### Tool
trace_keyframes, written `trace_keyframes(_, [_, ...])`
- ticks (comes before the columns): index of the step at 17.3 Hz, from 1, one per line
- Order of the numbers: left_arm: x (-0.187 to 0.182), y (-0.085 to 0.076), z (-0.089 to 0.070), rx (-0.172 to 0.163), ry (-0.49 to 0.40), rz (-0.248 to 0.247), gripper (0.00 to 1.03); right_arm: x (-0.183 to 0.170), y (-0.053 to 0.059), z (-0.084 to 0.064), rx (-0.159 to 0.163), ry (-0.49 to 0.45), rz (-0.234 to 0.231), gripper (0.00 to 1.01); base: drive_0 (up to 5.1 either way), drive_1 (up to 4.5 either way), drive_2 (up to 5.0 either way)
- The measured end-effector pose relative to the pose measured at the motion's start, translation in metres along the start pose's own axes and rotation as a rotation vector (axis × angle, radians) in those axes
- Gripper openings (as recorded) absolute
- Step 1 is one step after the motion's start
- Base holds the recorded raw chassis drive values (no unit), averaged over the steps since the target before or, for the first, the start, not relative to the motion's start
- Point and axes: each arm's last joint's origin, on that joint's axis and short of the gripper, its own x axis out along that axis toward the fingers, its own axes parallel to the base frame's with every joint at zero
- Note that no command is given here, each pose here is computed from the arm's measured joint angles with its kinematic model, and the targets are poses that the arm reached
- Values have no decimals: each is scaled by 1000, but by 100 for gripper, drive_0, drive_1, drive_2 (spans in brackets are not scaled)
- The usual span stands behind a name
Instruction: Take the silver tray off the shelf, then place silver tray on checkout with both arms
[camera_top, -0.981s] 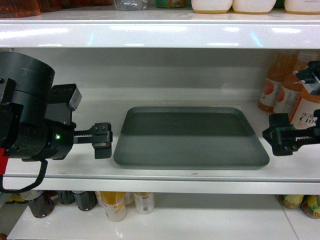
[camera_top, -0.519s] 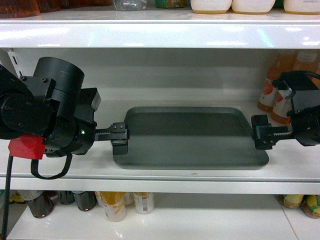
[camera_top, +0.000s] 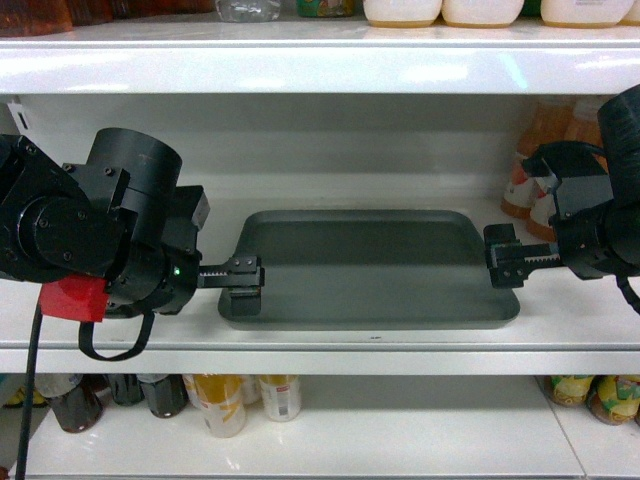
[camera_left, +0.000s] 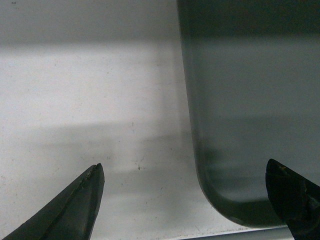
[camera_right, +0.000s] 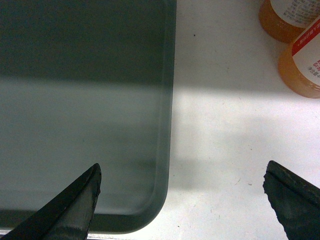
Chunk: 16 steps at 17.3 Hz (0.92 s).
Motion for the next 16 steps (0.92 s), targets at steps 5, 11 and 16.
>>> trace_keyframes(5, [-2,16,-8,-4,5,30,98,0,11,-6,22,-5,14,98,69,69,69])
trace_keyframes(11, [-2,22,-10,0,9,36,98,8,21,-14,15,24,-4,98,69,69,69])
trace_keyframes(16, [3,8,-9,26,24,18,98,26,14,-10,47,56,-31,98,14,14,14])
